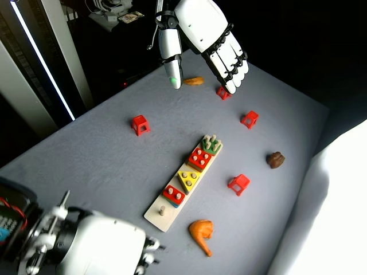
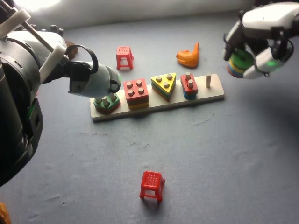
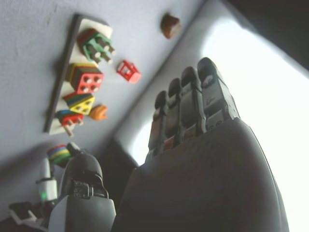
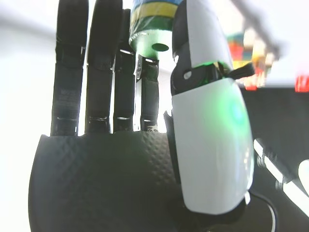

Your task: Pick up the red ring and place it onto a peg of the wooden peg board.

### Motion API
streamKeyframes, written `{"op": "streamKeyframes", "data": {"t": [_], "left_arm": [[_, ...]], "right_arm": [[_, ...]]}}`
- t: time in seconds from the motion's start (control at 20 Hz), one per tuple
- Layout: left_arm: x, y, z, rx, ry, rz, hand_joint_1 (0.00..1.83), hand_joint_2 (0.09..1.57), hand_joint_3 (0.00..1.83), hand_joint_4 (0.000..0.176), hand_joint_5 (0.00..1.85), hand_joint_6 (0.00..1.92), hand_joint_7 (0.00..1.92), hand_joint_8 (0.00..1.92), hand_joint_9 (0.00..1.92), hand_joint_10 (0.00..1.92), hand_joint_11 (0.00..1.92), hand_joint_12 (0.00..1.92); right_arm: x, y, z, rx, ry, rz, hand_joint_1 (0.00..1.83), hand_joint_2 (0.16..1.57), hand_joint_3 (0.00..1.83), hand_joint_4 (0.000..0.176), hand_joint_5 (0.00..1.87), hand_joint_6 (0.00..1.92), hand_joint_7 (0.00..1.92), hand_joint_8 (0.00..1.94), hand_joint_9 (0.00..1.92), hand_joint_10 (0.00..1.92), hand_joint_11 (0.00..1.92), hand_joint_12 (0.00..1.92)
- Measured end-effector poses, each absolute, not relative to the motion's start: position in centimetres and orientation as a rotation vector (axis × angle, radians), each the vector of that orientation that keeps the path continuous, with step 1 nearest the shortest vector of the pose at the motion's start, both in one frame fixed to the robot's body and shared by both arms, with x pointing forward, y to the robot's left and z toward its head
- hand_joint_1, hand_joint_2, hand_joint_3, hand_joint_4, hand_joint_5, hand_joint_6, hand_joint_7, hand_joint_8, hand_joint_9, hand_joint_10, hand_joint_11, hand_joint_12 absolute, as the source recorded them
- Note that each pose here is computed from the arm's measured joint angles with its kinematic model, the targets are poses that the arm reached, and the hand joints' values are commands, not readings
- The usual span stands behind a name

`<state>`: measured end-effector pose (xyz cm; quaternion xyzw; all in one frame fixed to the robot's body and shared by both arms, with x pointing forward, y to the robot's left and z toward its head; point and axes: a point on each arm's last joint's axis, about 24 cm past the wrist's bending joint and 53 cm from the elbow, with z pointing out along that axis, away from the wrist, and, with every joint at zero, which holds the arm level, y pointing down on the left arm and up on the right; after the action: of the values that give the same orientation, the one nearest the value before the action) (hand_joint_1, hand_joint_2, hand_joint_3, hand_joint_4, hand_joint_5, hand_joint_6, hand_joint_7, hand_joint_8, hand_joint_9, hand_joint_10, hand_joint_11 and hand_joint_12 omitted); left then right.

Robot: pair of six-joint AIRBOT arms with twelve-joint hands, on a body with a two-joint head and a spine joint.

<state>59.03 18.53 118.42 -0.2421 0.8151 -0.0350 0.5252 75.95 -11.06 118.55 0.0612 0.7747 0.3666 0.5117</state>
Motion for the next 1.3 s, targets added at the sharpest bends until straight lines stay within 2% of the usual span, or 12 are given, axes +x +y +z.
{"op": "streamKeyframes", "data": {"t": [0.05,0.2,0.35,0.45,0.65,0.75,0.8,0.85,1.0,1.15,1.2,1.3], "left_arm": [[59.0,18.5,118.4,-0.579,1.949,-0.084,0.00,1.13,0.00,0.000,0.08,0.01,0.10,0.01,0.10,0.01,0.00,0.17],[59.1,18.5,118.5,-0.576,1.946,-0.086,0.00,1.13,0.00,0.000,0.08,0.00,0.11,0.00,0.11,0.00,0.00,0.20],[59.1,18.4,118.5,-0.574,1.946,-0.088,0.00,1.13,0.00,0.000,0.08,0.00,0.12,0.00,0.12,0.01,0.00,0.23],[59.1,18.4,118.5,-0.573,1.946,-0.089,0.00,1.14,0.00,0.000,0.06,0.00,0.10,0.00,0.09,0.00,0.00,0.13],[59.1,18.4,118.5,-0.573,1.946,-0.090,0.00,1.13,0.00,0.000,0.08,0.00,0.13,0.00,0.13,0.00,0.00,0.19],[59.1,18.3,118.5,-0.572,1.947,-0.093,0.00,1.13,0.00,0.000,0.09,0.00,0.14,0.00,0.13,0.00,0.00,0.21],[59.1,18.3,118.5,-0.572,1.947,-0.093,0.00,1.13,0.00,0.000,0.09,0.00,0.14,0.00,0.13,0.00,0.00,0.23],[59.1,18.3,118.5,-0.572,1.947,-0.093,0.00,1.13,0.00,0.000,0.11,0.01,0.15,0.00,0.14,0.00,0.00,0.25],[59.1,18.3,118.5,-0.571,1.947,-0.094,0.00,1.13,0.00,0.000,0.10,0.00,0.16,0.00,0.15,0.01,0.00,0.27],[59.1,18.3,118.5,-0.570,1.948,-0.091,0.00,1.13,0.00,0.000,0.10,0.00,0.17,0.00,0.16,0.00,0.00,0.25],[59.1,18.3,118.5,-0.570,1.948,-0.092,0.00,1.13,0.00,0.000,0.09,0.00,0.17,0.00,0.16,0.00,0.00,0.27],[59.1,18.3,118.5,-0.569,1.948,-0.093,0.00,1.13,0.00,0.000,0.09,0.00,0.16,0.00,0.16,0.00,0.00,0.25]], "right_arm": [[75.8,-10.4,119.4,0.141,1.854,0.904,1.23,1.10,0.00,0.013,0.97,1.00,1.07,0.85,1.09,0.42,0.83,1.09],[75.5,-9.1,120.4,0.127,1.847,0.935,1.37,1.09,0.00,0.000,0.97,0.98,1.09,0.78,0.95,1.06,0.83,1.07],[75.1,-7.6,119.8,0.104,1.877,0.951,1.38,1.08,0.00,0.000,0.97,0.96,1.09,0.76,0.97,1.09,0.83,1.09],[74.8,-6.9,119.4,0.084,1.888,0.949,1.23,1.11,0.00,0.014,0.97,0.99,1.06,0.87,1.08,0.44,0.81,1.10],[75.1,-6.9,119.0,0.051,1.879,0.916,1.23,1.10,0.00,0.023,0.97,0.98,1.07,0.86,1.20,0.12,0.83,1.06],[75.3,-7.0,118.4,0.047,1.879,0.903,1.38,1.09,0.00,0.000,0.97,0.98,1.08,0.78,0.96,1.09,0.83,1.10],[75.2,-6.8,118.3,0.042,1.881,0.903,1.25,1.10,0.00,0.000,0.97,1.00,1.06,0.85,0.99,0.68,0.82,1.09],[75.2,-6.7,118.2,0.039,1.883,0.901,1.35,1.10,0.00,0.000,0.95,1.01,1.07,0.80,0.95,1.03,0.81,1.10],[75.3,-6.1,118.2,0.036,1.879,0.908,1.22,1.11,0.00,0.020,0.95,1.04,1.06,0.85,1.12,0.25,0.84,1.00],[75.3,-5.7,118.1,0.030,1.879,0.913,1.22,1.11,0.00,0.021,0.94,1.04,1.05,0.88,1.20,0.12,0.81,1.07],[75.3,-5.5,118.1,0.025,1.879,0.911,1.35,1.10,0.01,0.000,0.93,1.03,1.08,0.79,0.99,0.90,0.82,1.07],[75.3,-5.4,118.1,0.013,1.877,0.905,1.37,1.10,0.00,0.000,0.93,1.05,1.06,0.82,0.92,1.13,0.79,1.11]]}}
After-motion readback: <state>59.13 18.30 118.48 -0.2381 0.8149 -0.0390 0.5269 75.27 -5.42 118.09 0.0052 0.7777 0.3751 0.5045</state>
